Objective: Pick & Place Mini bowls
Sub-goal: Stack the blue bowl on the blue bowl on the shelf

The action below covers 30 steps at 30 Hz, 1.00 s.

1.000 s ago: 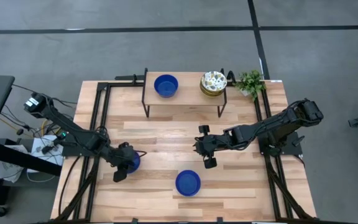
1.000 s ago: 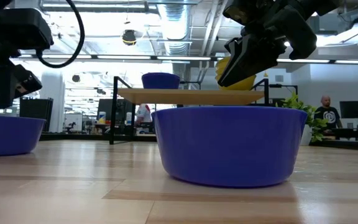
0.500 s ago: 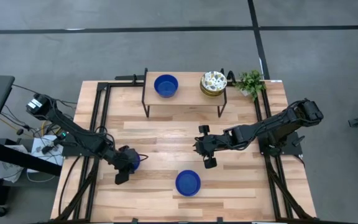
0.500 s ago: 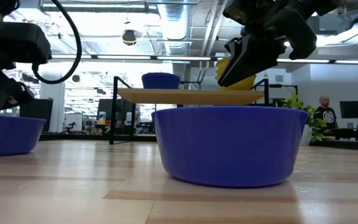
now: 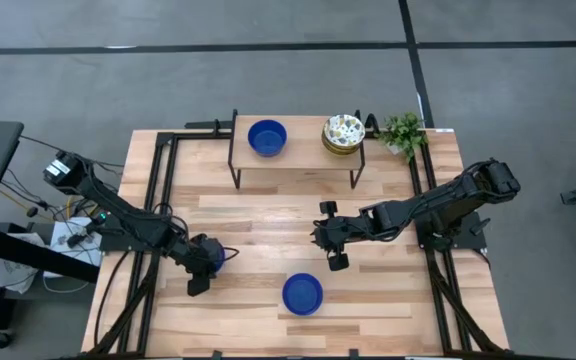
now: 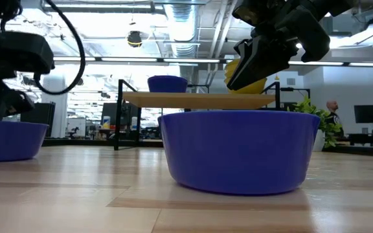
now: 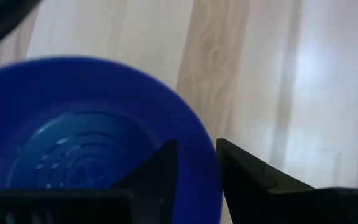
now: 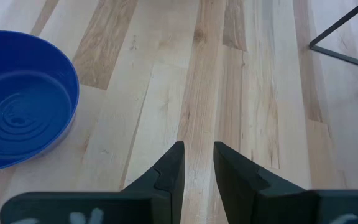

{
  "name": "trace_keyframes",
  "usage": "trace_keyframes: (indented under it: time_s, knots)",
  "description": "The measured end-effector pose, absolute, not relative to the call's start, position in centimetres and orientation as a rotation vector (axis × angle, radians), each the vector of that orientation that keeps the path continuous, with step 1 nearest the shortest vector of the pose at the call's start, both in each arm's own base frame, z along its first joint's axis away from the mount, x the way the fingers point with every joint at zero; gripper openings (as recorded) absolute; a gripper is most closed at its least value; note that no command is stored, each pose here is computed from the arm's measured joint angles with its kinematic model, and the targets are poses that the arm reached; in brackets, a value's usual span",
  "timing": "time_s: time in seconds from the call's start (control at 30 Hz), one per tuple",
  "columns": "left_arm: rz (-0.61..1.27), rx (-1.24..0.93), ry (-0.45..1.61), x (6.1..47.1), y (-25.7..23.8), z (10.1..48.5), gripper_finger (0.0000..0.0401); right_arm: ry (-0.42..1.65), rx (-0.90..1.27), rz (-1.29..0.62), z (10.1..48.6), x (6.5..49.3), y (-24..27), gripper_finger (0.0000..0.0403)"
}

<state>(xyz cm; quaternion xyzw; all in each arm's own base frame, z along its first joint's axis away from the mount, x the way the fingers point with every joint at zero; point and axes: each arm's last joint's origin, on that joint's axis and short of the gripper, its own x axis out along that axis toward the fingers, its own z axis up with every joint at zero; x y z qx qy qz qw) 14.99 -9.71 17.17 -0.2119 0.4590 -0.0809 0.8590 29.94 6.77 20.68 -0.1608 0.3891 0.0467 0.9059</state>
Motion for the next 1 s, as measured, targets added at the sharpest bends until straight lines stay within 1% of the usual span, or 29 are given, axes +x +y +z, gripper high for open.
trace_keyframes:
  time_s: [0.23, 0.67, 1.0]
  knots:
    - [-0.131, -0.419, 1.028, 15.4, -10.0, 15.9, 0.0108, 0.804, -0.332, 0.096, 20.7, 29.9, 6.8, 0.0077]
    - [-0.132, -0.422, 1.031, 15.4, -10.0, 15.9, 0.0108, 0.804, -0.332, 0.096, 20.7, 29.9, 6.8, 0.0077]
    - [-0.158, -0.434, 1.049, 15.3, -10.1, 16.0, 0.0085, 0.803, -0.332, 0.096, 20.7, 29.9, 6.8, 0.0077]
